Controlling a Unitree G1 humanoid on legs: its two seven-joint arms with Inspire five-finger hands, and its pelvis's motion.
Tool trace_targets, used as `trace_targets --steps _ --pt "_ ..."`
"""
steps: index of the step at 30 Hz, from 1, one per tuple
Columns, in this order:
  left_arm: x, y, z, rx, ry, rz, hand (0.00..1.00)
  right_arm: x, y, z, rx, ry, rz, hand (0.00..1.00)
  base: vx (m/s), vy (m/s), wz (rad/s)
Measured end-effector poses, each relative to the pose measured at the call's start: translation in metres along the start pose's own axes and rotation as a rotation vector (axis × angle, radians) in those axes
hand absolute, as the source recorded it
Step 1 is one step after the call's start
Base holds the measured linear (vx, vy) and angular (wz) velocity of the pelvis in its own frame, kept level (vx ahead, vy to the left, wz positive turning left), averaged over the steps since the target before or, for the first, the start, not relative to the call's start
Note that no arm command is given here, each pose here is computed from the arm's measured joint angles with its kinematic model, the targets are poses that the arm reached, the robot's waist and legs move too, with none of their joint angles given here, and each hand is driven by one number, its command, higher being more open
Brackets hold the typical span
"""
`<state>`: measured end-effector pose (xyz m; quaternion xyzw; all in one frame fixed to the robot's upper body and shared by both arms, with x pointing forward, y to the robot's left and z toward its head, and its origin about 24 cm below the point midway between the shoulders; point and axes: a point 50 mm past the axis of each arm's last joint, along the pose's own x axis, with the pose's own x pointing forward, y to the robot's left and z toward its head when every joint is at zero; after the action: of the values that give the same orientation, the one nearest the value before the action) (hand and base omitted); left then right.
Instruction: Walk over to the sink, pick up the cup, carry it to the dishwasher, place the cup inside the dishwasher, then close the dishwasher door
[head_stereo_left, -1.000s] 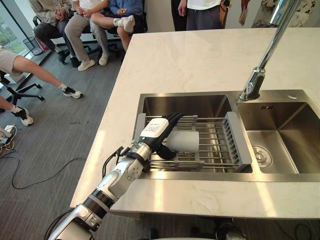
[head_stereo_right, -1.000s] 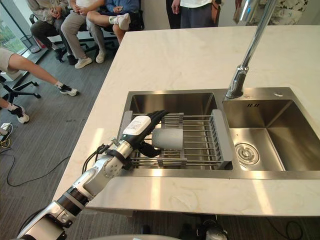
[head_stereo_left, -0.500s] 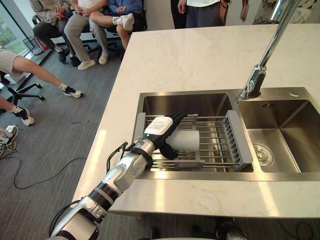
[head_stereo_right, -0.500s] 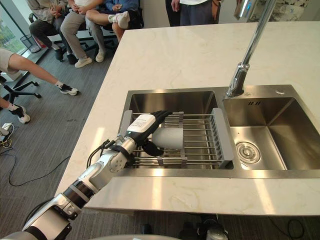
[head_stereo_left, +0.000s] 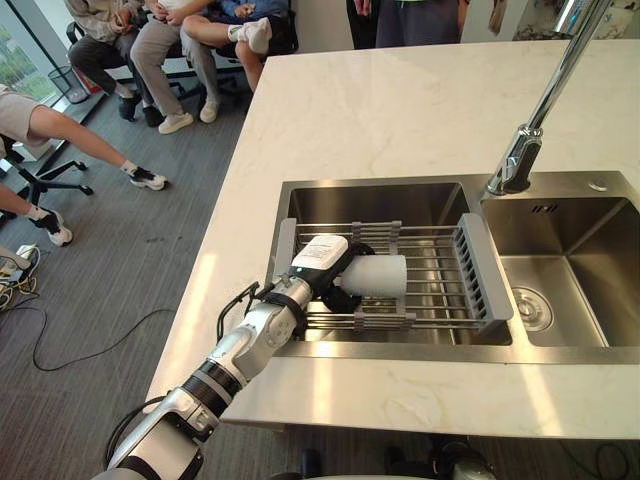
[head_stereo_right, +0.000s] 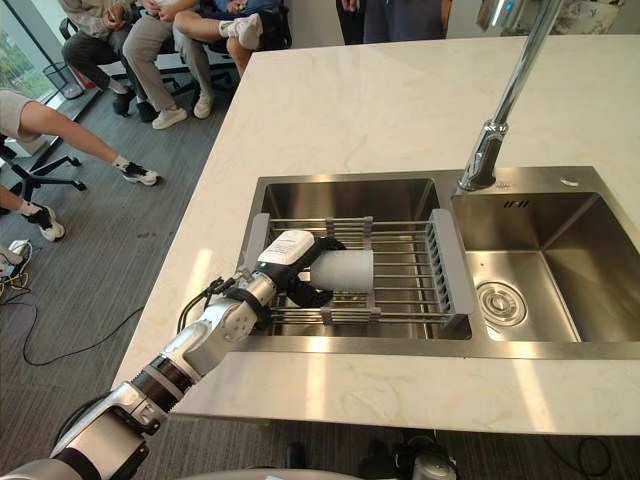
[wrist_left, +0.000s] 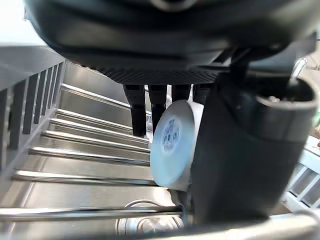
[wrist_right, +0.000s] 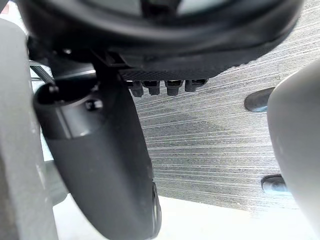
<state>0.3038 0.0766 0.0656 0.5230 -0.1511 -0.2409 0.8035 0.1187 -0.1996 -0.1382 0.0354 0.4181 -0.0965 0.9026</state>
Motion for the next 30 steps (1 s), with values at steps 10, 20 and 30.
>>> trace_targets --steps 10,20,30 --pt "0.0 0.0 -0.001 -0.025 0.005 -0.009 0.0 0.001 0.001 0.001 0.001 -0.003 0.003 1.0 0.0 0.0 0.0" --pt "-0.001 0.002 0.0 -0.079 0.004 0.003 0.0 0.0 0.0 0.001 0.003 -0.002 0.003 1.0 0.0 0.0 0.0" --pt "0.0 0.04 0.041 -0.291 -0.181 0.198 0.0 0.0 0.0 -0.001 0.006 0.007 0.002 1.0 -0.01 -0.003 -0.01"
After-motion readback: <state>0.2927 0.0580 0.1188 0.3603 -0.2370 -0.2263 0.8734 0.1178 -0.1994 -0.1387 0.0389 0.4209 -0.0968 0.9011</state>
